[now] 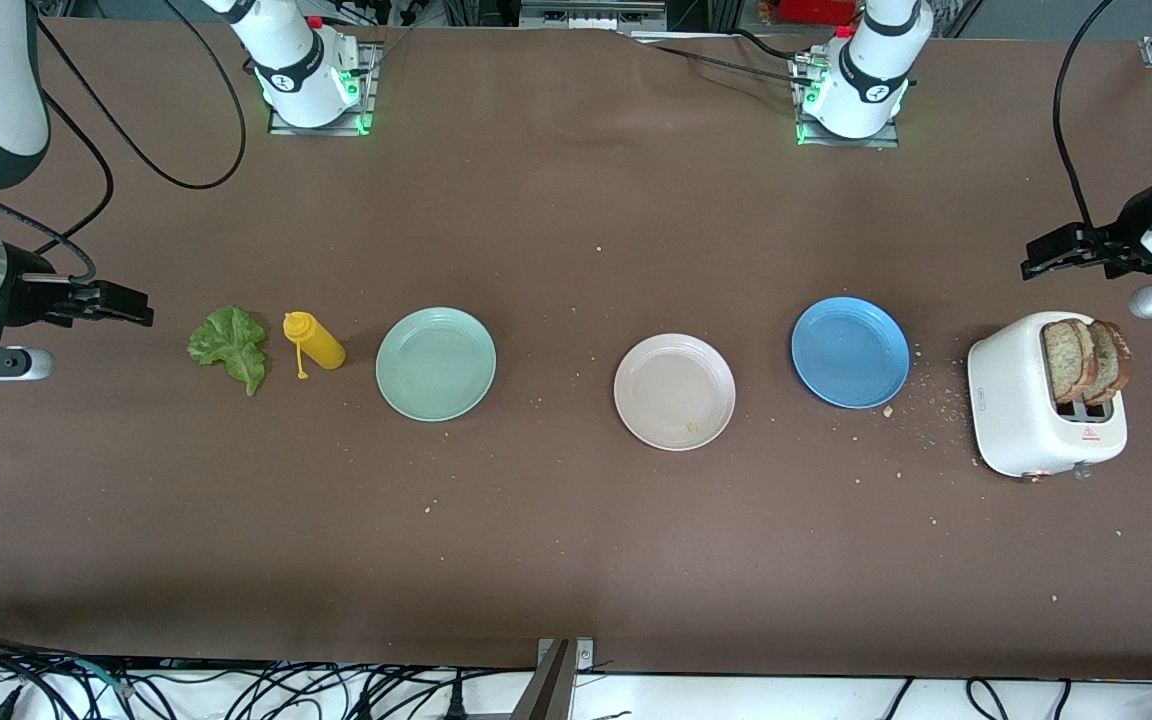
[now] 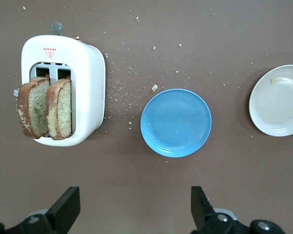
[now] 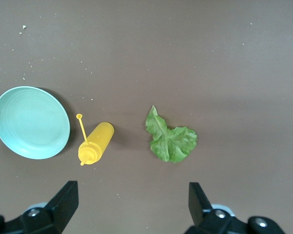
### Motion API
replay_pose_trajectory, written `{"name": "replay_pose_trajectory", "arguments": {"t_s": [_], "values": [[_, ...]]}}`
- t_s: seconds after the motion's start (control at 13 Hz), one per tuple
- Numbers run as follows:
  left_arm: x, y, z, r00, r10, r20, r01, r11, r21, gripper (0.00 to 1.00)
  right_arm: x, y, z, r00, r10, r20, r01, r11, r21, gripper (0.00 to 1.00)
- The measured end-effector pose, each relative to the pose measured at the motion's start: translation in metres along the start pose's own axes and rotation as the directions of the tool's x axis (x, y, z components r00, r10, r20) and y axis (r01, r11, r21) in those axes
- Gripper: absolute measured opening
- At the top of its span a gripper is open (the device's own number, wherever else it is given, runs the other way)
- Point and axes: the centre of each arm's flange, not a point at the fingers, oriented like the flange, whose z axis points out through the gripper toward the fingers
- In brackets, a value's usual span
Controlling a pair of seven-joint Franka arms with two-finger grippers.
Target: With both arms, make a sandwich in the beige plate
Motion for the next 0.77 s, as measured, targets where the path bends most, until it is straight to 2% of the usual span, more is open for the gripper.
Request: {"name": "replay_pose_trajectory", "arguments": {"t_s": [0.77], "values": [[0.0031,-0.0032,0.0058,1.000,-0.006,0.012,0.006,1.000,-0.001,1.00,-0.0009,0.0061,0.0005,1.000,0.010,0.006,-0.010,1.000,-0.001,1.00]]}}
